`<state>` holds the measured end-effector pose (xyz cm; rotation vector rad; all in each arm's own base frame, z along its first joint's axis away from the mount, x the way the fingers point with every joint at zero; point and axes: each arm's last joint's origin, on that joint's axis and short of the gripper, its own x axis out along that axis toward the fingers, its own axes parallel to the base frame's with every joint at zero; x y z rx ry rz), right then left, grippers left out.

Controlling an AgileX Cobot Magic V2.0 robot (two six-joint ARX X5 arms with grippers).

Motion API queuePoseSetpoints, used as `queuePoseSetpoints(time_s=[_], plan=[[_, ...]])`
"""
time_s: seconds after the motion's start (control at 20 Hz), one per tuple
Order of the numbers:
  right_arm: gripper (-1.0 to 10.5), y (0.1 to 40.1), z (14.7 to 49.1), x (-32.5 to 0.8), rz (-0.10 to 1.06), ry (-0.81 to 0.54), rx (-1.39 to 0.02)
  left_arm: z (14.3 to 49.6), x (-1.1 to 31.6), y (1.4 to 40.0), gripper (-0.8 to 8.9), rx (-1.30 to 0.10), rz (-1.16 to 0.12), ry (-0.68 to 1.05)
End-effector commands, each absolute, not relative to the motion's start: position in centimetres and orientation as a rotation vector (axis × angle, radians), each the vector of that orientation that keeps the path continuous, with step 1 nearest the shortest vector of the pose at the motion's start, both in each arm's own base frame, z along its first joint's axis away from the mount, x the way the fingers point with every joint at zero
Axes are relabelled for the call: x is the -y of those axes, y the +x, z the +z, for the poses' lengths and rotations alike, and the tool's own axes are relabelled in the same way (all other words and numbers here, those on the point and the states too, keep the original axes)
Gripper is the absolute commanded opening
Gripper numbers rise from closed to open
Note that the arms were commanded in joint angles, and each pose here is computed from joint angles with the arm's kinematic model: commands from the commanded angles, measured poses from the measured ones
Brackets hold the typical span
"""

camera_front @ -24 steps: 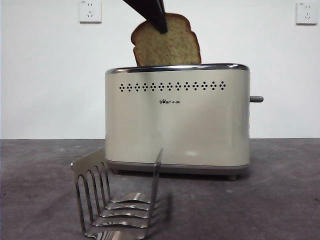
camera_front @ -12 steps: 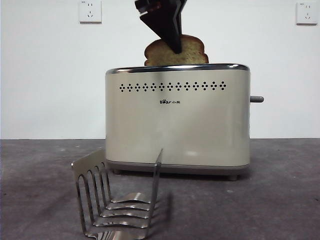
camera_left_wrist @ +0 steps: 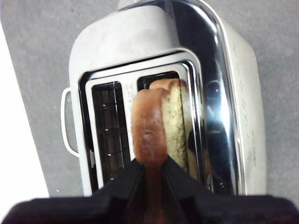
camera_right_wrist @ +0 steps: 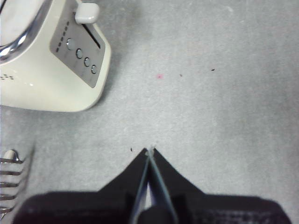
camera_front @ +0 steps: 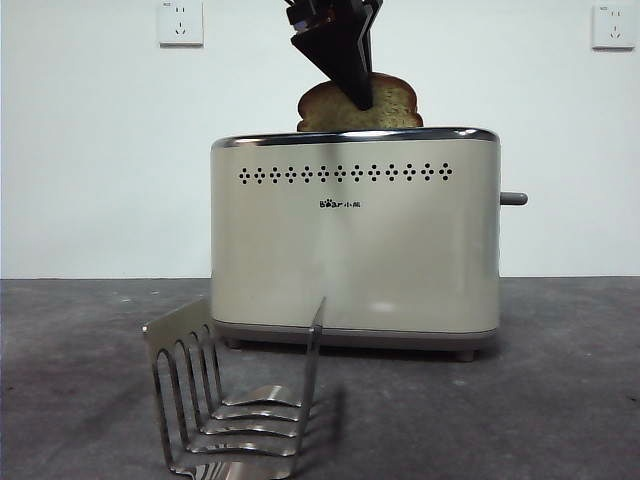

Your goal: Pick up a slice of bread from the rack,put the bread on the toaster,press the button

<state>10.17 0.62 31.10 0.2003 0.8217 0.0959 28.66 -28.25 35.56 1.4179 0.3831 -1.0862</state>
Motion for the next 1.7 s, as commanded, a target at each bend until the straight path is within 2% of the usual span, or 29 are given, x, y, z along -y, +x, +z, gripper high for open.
queuePoseSetpoints(time_s=[0.05,0.2,0.25,0.7,0.9,0.95,1.0,1.05,1.3,1.45,1.7], plan=[[0.0,10.2,31.2,-0.6,0.093,0.185,-0.812,34.1,29.0,28.8,0.19,-0.452,-1.102,1.365],[0.0,10.2,31.2,-0.6,0.093,0.185,-0.812,34.9,28.6,28.5,2.70,-0.437,-1.090,1.351],[0.0,10.2,31.2,-0.6,0.093,0.185,-0.812,35.2,28.4,28.4,3.18,-0.430,-1.084,1.346],[0.0,11.5,31.3,-0.6,0.098,0.185,-0.786,39.7,25.8,26.3,3.23,-0.369,-1.002,1.203],[0.0,13.8,31.4,-1.0,0.209,0.226,-0.749,42.4,24.1,24.5,3.01,-0.394,-0.912,0.973],[0.0,14.6,31.4,-1.2,0.258,0.247,-0.730,43.1,23.6,24.0,2.22,-0.401,-0.889,0.907],[0.0,15.6,31.4,-1.3,0.303,0.271,-0.714,43.8,22.9,23.3,0.79,-0.418,-0.866,0.832],[0.0,16.6,31.3,-1.4,0.339,0.298,-0.702,44.4,22.3,22.6,-0.21,-0.447,-0.845,0.762],[0.0,22.0,29.7,-2.0,0.488,0.432,-0.696,45.9,19.1,19.3,-0.05,-0.647,-0.741,0.461],[0.0,24.9,28.5,-1.9,0.532,0.530,-0.687,45.6,17.8,18.0,-0.05,-0.773,-0.706,0.434],[-0.1,28.9,26.0,-0.9,0.592,0.694,-0.687,45.9,17.6,17.5,-0.05,-0.788,-0.742,0.361]])
